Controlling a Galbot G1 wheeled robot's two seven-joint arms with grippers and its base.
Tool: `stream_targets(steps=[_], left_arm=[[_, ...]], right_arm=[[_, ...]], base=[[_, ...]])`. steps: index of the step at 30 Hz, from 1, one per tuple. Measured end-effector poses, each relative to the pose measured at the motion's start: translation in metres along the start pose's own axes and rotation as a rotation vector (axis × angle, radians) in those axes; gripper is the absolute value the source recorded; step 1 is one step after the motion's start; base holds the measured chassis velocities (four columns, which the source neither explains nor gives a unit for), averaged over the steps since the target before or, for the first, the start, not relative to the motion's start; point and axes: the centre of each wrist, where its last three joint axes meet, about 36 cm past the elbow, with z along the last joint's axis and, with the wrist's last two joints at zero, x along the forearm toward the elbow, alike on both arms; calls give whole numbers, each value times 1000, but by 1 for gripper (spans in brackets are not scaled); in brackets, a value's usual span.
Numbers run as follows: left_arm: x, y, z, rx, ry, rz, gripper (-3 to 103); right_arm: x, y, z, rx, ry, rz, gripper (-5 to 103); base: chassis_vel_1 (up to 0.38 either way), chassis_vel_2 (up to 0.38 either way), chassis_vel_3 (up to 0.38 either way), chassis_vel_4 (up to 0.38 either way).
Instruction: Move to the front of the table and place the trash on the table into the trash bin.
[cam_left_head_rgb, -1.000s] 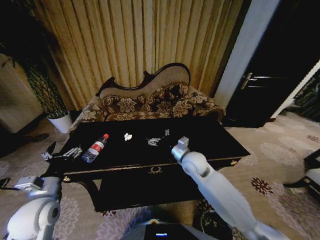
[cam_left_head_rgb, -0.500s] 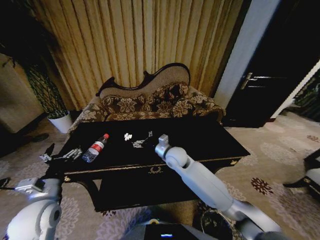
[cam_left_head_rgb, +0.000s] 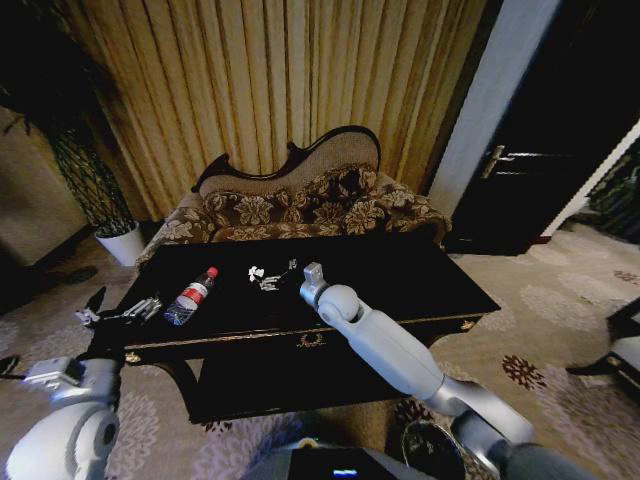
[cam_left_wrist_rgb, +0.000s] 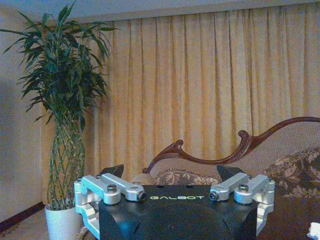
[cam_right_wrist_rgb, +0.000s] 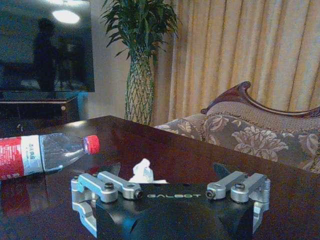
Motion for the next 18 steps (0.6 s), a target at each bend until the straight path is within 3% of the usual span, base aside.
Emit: stream_targets(steps=[7,18], left_arm=[[-1,2,-1,1,-6,-3,100],[-1,6,-1,12,-11,-7,100]], right_arm=[[-15,3,11,19,65,-29,100],[-34,9,11,30,82,-43,100]], base=[[0,0,0,0],[0,0,0,0]])
